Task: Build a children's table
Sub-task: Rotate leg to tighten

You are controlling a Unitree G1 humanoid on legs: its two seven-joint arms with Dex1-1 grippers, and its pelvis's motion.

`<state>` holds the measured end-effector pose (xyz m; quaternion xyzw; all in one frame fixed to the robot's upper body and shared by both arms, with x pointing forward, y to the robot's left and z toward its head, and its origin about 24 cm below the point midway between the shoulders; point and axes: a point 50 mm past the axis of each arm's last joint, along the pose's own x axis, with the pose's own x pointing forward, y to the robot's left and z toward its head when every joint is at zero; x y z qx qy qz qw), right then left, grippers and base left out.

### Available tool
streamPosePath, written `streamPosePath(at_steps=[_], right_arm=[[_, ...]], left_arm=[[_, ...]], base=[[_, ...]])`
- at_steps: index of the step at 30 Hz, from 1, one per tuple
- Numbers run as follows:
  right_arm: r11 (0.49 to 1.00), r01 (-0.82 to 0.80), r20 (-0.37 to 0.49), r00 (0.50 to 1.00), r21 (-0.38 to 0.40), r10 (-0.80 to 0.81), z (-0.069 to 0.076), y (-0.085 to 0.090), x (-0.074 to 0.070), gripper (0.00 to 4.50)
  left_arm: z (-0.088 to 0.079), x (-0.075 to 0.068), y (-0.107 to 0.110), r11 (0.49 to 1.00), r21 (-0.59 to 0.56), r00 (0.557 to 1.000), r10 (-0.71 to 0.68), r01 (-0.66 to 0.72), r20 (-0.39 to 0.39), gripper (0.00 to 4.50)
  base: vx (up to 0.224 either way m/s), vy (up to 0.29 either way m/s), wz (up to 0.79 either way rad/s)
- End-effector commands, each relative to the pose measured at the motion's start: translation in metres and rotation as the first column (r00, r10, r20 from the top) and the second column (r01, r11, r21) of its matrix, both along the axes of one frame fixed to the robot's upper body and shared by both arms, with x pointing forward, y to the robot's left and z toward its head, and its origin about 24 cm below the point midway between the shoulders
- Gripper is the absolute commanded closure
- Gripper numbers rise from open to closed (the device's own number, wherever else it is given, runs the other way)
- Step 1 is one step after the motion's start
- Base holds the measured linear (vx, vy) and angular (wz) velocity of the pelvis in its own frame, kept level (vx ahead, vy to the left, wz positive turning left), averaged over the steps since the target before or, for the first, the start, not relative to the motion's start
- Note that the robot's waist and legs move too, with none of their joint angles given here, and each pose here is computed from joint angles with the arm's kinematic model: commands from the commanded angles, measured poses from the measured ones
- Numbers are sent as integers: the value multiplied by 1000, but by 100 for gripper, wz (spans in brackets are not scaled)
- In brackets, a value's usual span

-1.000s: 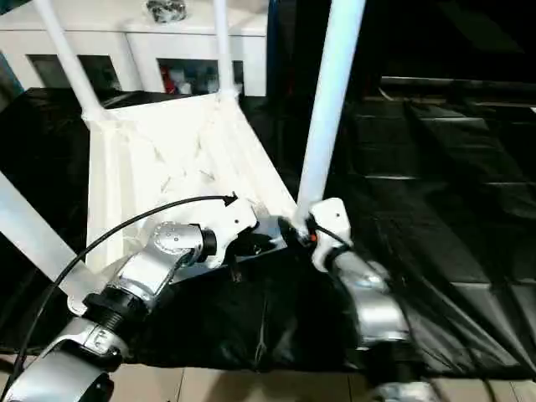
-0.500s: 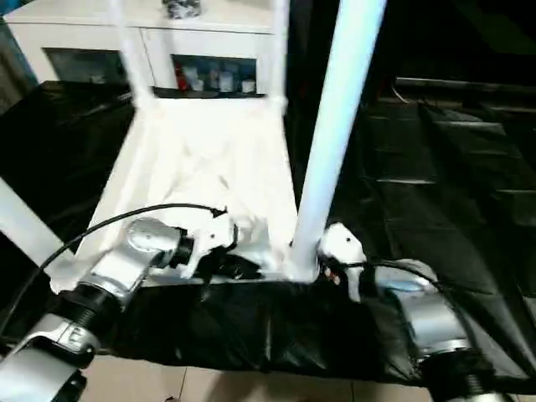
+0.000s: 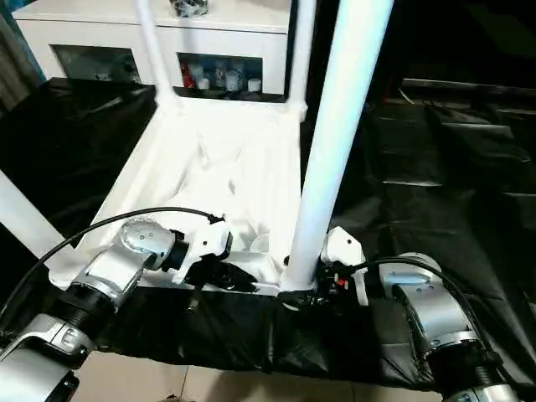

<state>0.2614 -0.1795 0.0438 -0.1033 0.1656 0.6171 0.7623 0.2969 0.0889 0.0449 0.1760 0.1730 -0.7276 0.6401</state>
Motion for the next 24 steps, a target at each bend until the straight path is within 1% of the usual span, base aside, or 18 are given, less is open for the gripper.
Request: streamPosePath(at_steps=[1, 3, 5, 7, 8, 9, 12, 14, 17, 18, 19, 22, 23, 24], right_arm=[[999, -47, -15, 999, -1, 47, -1, 5, -4, 165], [999, -48, -21, 999, -1, 48, -3, 6, -6, 179], [999, -46, -23, 999, 0, 46, -5, 7, -7, 183], [1000, -12, -31, 999, 29, 13, -7, 9, -9, 184], [1000, -12, -31, 999, 29, 13, -7, 9, -9, 185], [997, 48, -31, 998, 68, -45, -8, 11, -8, 185], [990, 103, -29, 994, 95, -101, -10, 14, -7, 186], [953, 266, -27, 964, 143, -265, -17, 24, -1, 186], [884, 438, -25, 898, 163, -440, -27, 40, 7, 186], [866, 472, -32, 880, 165, -474, -29, 43, 9, 186], [858, 486, -33, 872, 168, -488, -30, 45, 10, 186], [788, 588, -42, 805, 183, -592, -32, 63, 19, 187], [773, 607, -42, 791, 184, -611, -32, 66, 21, 187], [752, 634, -43, 769, 182, -638, -31, 71, 23, 187]], left_arm=[[-11, -8, -4, 999, 6, 998, -34, 34, -48, 450], [-12, -8, -4, 1000, 9, 999, -23, 23, -46, 450], [-12, -8, -4, 1000, 9, 999, -20, 20, -46, 450], [-13, -7, -5, 1000, -1, 999, 12, -12, -49, 450], [-13, -7, -5, 1000, -1, 999, 12, -12, -49, 450], [-13, -6, -7, 999, -7, 998, 51, -51, -49, 450], [-14, -5, -9, 997, -10, 996, 77, -78, -46, 450], [-18, -4, -23, 988, -23, 987, 154, -155, -48, 450], [-21, -4, -44, 968, -54, 968, 242, -245, -61, 450], [-21, -4, -49, 963, -61, 964, 259, -262, -63, 450], [-21, -3, -51, 959, -66, 961, 270, -275, -65, 450], [-20, 0, -67, 927, -92, 930, 359, -365, -74, 450], [-19, 1, -69, 920, -95, 924, 374, -380, -75, 450], [-20, 0, -71, 920, -89, 924, 378, -382, -57, 450]], base=[[0, 0, 0], [0, 0, 0], [0, 0, 0], [0, 0, 0], [0, 0, 0], [0, 0, 0], [0, 0, 0], [0, 0, 0], [0, 0, 0], [0, 0, 0], [0, 0, 0], [0, 0, 0], [0, 0, 0], [0, 0, 0]])
